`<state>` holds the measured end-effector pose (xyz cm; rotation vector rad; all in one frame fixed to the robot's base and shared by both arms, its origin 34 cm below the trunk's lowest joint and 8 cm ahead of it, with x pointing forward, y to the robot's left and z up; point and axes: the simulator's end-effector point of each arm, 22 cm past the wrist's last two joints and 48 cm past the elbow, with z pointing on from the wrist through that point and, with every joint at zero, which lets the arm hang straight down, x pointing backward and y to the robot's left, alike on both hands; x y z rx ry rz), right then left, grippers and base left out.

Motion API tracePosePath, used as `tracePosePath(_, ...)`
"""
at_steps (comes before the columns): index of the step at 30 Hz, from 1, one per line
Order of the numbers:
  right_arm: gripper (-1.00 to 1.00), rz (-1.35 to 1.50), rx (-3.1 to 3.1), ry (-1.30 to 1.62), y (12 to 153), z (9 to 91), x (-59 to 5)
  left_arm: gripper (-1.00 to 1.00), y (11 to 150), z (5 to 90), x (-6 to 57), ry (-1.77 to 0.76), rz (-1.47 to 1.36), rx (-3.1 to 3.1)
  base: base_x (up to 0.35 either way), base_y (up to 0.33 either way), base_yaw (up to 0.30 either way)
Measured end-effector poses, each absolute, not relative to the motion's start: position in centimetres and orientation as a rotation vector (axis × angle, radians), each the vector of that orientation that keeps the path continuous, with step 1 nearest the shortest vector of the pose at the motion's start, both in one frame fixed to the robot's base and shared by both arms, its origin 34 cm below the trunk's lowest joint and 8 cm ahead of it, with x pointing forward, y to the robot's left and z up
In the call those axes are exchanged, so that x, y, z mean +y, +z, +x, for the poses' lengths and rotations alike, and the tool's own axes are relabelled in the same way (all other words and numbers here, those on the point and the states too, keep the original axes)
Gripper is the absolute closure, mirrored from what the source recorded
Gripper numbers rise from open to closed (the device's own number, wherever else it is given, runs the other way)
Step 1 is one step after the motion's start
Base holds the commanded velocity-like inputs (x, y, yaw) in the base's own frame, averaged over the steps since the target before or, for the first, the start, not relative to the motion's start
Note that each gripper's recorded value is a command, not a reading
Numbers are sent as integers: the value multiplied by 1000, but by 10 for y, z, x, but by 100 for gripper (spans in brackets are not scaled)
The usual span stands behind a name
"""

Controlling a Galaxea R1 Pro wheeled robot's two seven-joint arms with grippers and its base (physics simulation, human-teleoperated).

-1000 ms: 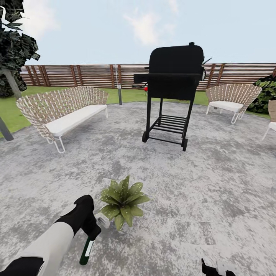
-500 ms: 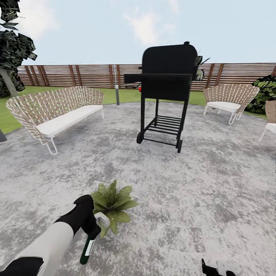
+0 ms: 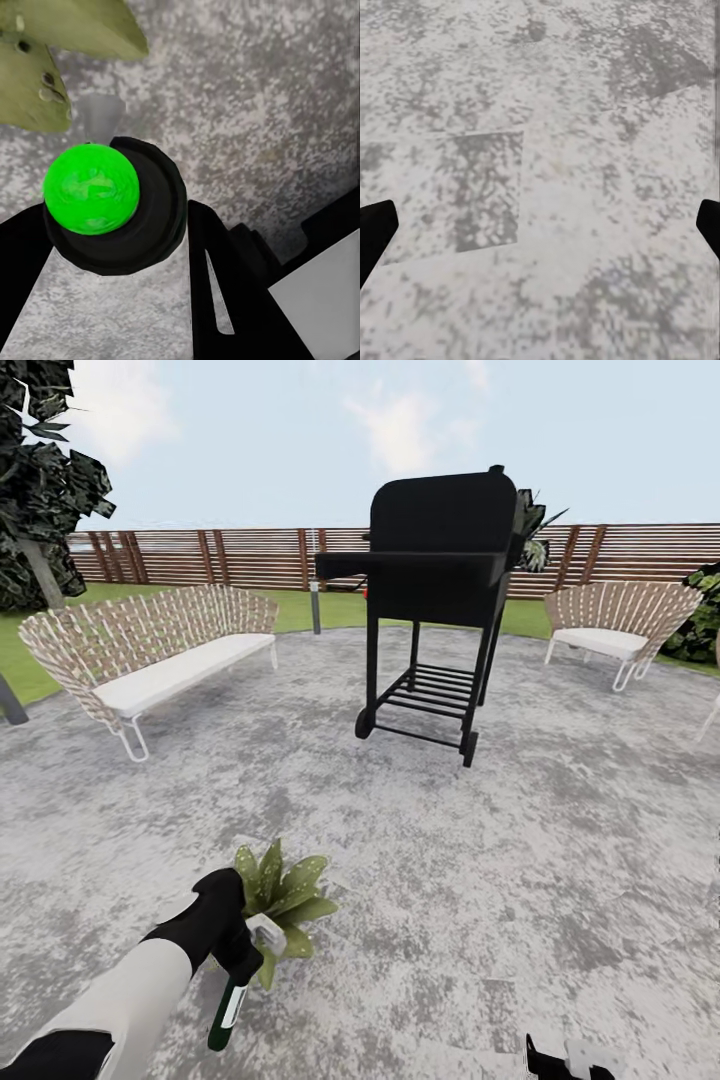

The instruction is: Pick up the pesticide atomizer in the garden and spray insectifuge to fully cover both potted plants in the garden.

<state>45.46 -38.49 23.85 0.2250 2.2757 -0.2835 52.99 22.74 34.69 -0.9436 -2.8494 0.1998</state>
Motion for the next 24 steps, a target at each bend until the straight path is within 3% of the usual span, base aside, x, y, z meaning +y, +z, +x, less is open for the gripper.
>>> tracePosePath(15,-100,225,2277,-283,238,455,-385,100,326,495,289,125,-841,-2802,3,-8,0)
tracePosePath(19,-100,225,2277,-282,238,455,-384,100,316,477,276,230,-793,-2805,0,0,0)
tracePosePath(24,-100,225,2277,-282,238,455,-384,100,312,483,286,147,-798,-2829,0,0,0)
